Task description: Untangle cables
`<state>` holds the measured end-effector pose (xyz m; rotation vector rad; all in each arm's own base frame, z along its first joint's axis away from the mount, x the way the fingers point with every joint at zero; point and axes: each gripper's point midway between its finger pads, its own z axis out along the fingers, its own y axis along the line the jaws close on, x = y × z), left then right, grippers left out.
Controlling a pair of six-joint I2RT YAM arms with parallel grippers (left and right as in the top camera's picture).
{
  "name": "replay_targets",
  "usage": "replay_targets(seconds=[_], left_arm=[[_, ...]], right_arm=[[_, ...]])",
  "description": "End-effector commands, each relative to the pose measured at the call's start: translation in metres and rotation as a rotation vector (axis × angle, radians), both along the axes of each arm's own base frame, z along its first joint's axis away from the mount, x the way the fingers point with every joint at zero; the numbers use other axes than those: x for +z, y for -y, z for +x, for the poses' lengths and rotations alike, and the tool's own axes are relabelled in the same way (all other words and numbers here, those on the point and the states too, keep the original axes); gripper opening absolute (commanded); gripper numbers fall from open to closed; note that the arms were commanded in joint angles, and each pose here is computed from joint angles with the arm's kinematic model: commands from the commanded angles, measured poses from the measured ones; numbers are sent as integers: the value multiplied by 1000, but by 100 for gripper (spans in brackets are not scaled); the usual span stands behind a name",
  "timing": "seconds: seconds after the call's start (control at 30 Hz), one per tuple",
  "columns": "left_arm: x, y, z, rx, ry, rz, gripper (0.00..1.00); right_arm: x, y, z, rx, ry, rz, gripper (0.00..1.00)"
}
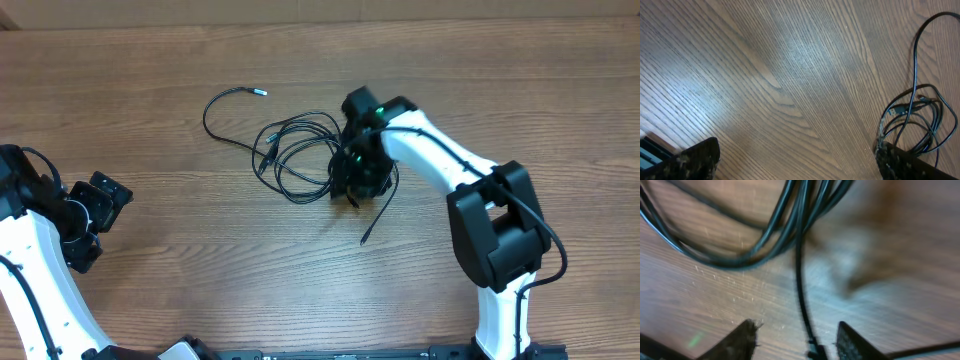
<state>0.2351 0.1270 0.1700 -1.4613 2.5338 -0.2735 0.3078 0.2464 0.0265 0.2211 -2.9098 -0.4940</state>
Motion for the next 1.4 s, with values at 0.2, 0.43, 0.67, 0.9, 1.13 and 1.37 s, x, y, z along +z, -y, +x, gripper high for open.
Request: replay_targets(seconds=[0.2,0.43,0.67,0.9,1.13,1.37], left_arm=[[4,-1,-2,9,12,14,100],[4,0,-2,9,12,14,100],[4,-1,-2,9,12,14,100],[4,-1,-2,9,12,14,99],[4,0,-2,9,12,14,99],[4,-1,-2,9,12,14,99]], right_arm=[[-10,-31,-60,149,-83,-23,4],[29,-23,-74,230,-120,-42,4],[43,22,-22,138,53,-171,4],[39,68,44,-81,181,-202,8],[41,82,76,-162,249,-148,46],[48,54,87,-154,283,-8,41]])
